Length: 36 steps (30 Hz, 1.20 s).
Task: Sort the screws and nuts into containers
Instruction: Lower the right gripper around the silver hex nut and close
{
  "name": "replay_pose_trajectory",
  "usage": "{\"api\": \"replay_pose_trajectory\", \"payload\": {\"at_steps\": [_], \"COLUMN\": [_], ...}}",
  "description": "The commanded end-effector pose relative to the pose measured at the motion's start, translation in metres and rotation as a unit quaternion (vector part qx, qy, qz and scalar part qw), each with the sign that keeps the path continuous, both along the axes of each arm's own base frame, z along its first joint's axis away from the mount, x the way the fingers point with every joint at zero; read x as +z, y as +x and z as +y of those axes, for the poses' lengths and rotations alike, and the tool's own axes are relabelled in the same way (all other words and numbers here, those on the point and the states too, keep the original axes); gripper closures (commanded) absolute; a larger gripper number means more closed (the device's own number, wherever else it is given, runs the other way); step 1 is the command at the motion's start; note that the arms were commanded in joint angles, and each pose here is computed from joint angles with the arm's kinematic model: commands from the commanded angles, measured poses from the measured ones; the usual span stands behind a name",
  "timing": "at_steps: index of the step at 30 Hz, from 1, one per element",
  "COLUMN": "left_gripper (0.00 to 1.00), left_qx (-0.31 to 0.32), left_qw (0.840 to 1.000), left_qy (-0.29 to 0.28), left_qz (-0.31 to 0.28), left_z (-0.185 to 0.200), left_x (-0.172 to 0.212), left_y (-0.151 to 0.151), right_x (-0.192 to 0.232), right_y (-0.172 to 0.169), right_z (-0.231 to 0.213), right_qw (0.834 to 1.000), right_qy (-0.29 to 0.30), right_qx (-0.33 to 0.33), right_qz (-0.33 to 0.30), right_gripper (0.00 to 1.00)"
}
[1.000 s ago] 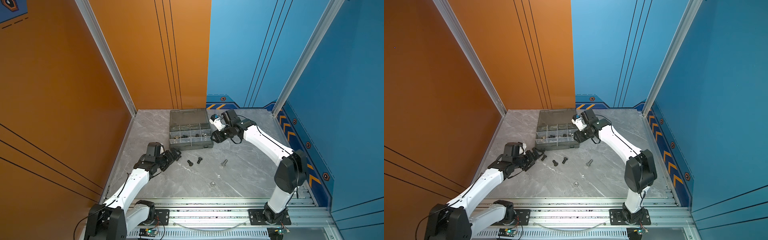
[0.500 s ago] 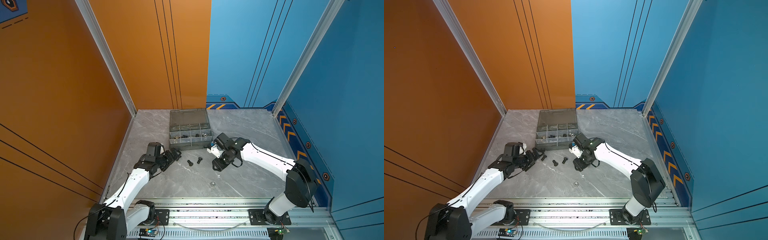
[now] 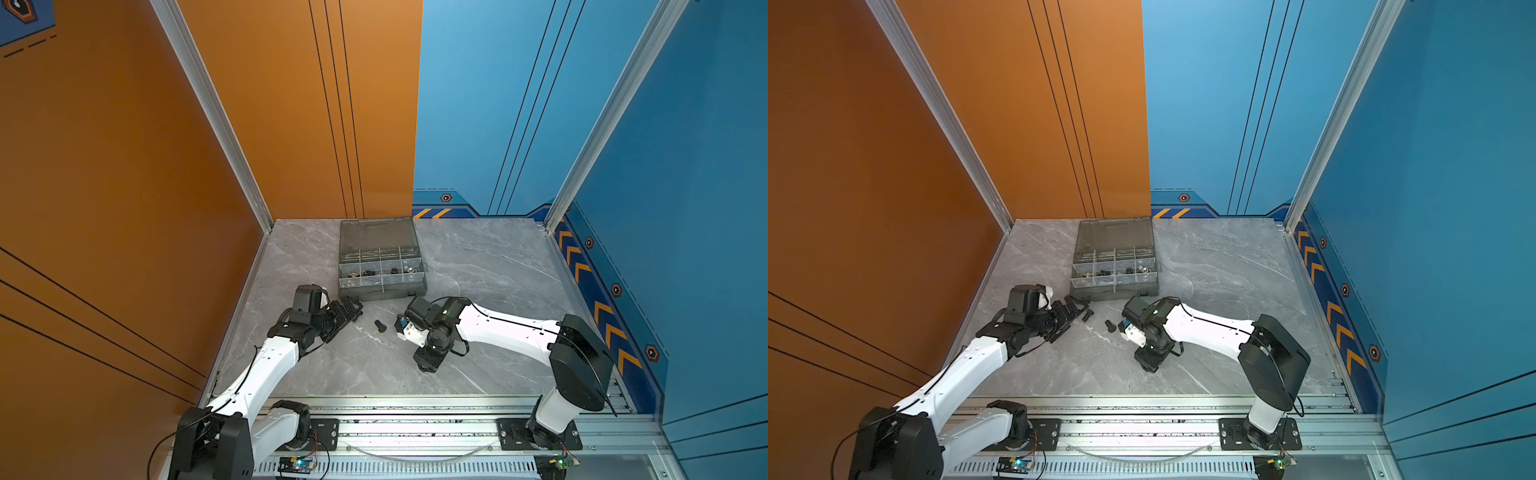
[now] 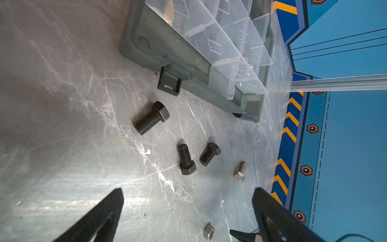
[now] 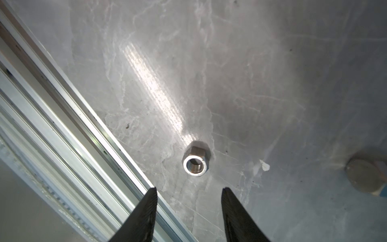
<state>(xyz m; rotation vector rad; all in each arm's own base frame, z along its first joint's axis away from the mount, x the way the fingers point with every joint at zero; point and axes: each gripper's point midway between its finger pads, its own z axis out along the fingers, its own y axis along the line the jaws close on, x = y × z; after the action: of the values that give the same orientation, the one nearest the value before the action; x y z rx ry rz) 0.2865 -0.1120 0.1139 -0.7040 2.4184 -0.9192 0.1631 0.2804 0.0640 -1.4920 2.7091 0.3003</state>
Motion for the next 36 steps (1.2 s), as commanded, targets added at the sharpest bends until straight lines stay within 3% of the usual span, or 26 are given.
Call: {"api": "replay_pose_trajectory", "payload": {"at_steps": [1, 9, 17, 29, 34, 36], "left_gripper": [0.02, 0.02, 0.02, 0.02, 0.02, 0.02], "left_qx": [-0.009, -0.008, -0.008, -0.008, -0.008, -0.007], "left_qw": [1.0, 1.0, 1.0, 1.0, 1.0, 1.0], "left_qy": [-0.003, -0.003, -0.003, -0.002, -0.001, -0.001], "left_qz": [0.003, 0.001, 0.002, 0.001, 0.002, 0.001], "left_z": [-0.004, -0.004, -0.004, -0.004, -0.004, -0.004], "left_x": [-0.001, 0.0, 0.0, 0.001, 0.001, 0.001], "left_y": [-0.001, -0.001, -0.001, 0.0, -0.001, 0.0], "right_x": [-0.013, -0.023, -0.026, -0.044, -0.047, -0.048], "right_y": [-0.005, -0.004, 0.001, 0.004, 0.004, 0.003], "right_z": [-0.013, -0.013, -0.002, -0.004, -0.007, -0.006], "right_qw": [0.997, 0.993, 0.992, 0.991, 0.992, 0.992], "right_qy": [-0.034, -0.035, -0.009, -0.035, -0.043, -0.045], "right_qx": [0.06, 0.109, 0.121, 0.125, 0.12, 0.119], "right_qz": [-0.016, -0.027, -0.039, -0.03, -0.025, -0.024], "right_gripper": [0.48, 0.48, 0.49, 0.52, 0.56, 0.63]}}
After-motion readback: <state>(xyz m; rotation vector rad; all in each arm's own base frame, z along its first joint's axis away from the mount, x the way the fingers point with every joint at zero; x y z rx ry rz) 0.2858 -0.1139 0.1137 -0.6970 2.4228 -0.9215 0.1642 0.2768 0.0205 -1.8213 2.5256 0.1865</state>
